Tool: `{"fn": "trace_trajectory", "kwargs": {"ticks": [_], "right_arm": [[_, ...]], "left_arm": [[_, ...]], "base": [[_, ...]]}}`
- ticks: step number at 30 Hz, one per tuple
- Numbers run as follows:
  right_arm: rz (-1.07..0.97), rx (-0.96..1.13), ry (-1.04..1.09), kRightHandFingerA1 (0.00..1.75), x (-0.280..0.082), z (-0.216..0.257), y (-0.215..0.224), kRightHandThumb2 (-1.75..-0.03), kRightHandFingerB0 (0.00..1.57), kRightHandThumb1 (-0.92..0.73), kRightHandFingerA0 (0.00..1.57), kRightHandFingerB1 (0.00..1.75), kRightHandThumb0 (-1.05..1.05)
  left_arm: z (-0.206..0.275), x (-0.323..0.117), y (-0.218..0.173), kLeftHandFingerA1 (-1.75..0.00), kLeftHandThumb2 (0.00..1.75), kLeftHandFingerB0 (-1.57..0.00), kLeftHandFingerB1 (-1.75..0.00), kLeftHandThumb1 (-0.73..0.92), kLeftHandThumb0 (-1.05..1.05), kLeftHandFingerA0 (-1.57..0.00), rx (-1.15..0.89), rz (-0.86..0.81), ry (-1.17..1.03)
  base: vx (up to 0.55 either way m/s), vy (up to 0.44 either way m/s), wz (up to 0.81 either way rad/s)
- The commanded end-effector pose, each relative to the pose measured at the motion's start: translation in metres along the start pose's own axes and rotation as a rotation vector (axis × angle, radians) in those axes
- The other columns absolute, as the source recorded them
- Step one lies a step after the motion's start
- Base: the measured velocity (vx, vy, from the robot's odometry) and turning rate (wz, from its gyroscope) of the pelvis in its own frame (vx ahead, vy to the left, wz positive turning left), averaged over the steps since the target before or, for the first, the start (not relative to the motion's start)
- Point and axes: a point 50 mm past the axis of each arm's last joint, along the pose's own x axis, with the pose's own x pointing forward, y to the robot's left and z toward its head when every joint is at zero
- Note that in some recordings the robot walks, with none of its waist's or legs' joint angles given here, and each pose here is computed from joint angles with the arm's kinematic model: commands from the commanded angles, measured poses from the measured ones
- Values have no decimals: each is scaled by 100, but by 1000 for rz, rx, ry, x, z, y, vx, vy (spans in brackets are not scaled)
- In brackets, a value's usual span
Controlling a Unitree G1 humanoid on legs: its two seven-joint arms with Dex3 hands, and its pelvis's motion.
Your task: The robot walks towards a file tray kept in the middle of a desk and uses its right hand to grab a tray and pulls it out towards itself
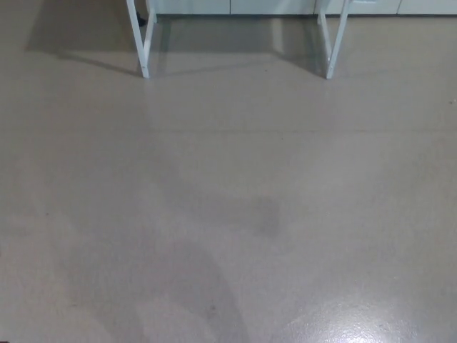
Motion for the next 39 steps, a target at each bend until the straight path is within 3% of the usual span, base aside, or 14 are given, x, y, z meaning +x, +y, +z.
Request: {"fn": "trace_trajectory", "kwargs": {"ticks": [1,2,9,17,18,19,20,26,31,32,34,35,36,39], "right_arm": [[17,128,-70,60,-6,-1,-8,-55,30,-52,49,45,-12],[11,112,-66,66,-6,-2,-8,-83,24,-33,45,56,-12],[-3,80,-34,65,-8,-12,-9,-82,24,-32,43,55,-13],[-4,87,-26,61,-13,-22,-10,-54,34,-49,59,45,-16],[0,87,-25,60,-14,-23,-10,-54,33,-49,55,44,-16],[1,84,-21,67,-14,-25,-10,-82,24,-32,47,55,-14],[2,75,-20,68,-15,-27,-10,-81,24,-32,49,55,-15],[8,58,-5,67,-16,-31,-11,-83,24,-34,48,55,-12],[8,56,-4,68,-15,-31,-12,-82,23,-34,49,55,-14],[11,59,-4,61,-15,-32,-11,-54,33,-51,57,44,-17],[15,56,-6,68,-15,-33,-11,-83,23,-34,51,55,-15],[10,43,-6,61,-14,-32,-11,-54,33,-50,58,44,-19],[18,44,-11,69,-14,-31,-10,-83,23,-34,50,55,-15],[10,44,-8,70,-14,-30,-9,-82,24,-34,53,55,-15]], "left_arm": [[7,-2,12,-72,104,-19,-64,17,-9,-32,-88,-23,-83],[6,-2,13,-74,103,-20,-65,17,-12,-35,-86,-21,-79],[2,-4,15,-105,118,-10,-85,11,-15,-25,-56,-22,-77],[-6,-6,18,-99,123,-12,-81,8,-18,-30,-34,-21,-59],[-7,-7,18,-76,104,-19,-64,20,-16,-39,-26,-25,-56],[-8,-7,19,-101,116,-11,-81,12,-17,-28,-19,-18,-54],[-9,-7,19,-76,103,-19,-63,20,-15,-40,-12,-16,-50],[-10,-7,19,-103,117,-9,-79,10,-17,-29,-15,-19,-43],[-10,-7,18,-79,104,-16,-63,18,-17,-42,-10,-32,-52],[-10,-7,19,-78,104,-18,-63,18,-17,-42,-6,-27,-49],[-10,-7,19,-79,104,-19,-64,18,-17,-44,-11,-25,-51],[-10,-7,19,-79,105,-19,-63,22,-18,-43,-12,-23,-49],[-9,-7,19,-78,103,-19,-63,21,-19,-43,-9,-18,-49],[-8,-7,18,-77,102,-20,-63,20,-19,-43,24,-13,-53]], "base": [[0,0,0],[0,0,0],[0,0,0],[0,0,0],[0,0,0],[-28,6,11],[-28,2,20],[-146,-19,12],[61,180,-11],[184,355,-46],[154,686,-28],[149,637,-15],[203,193,2],[200,137,6]]}}
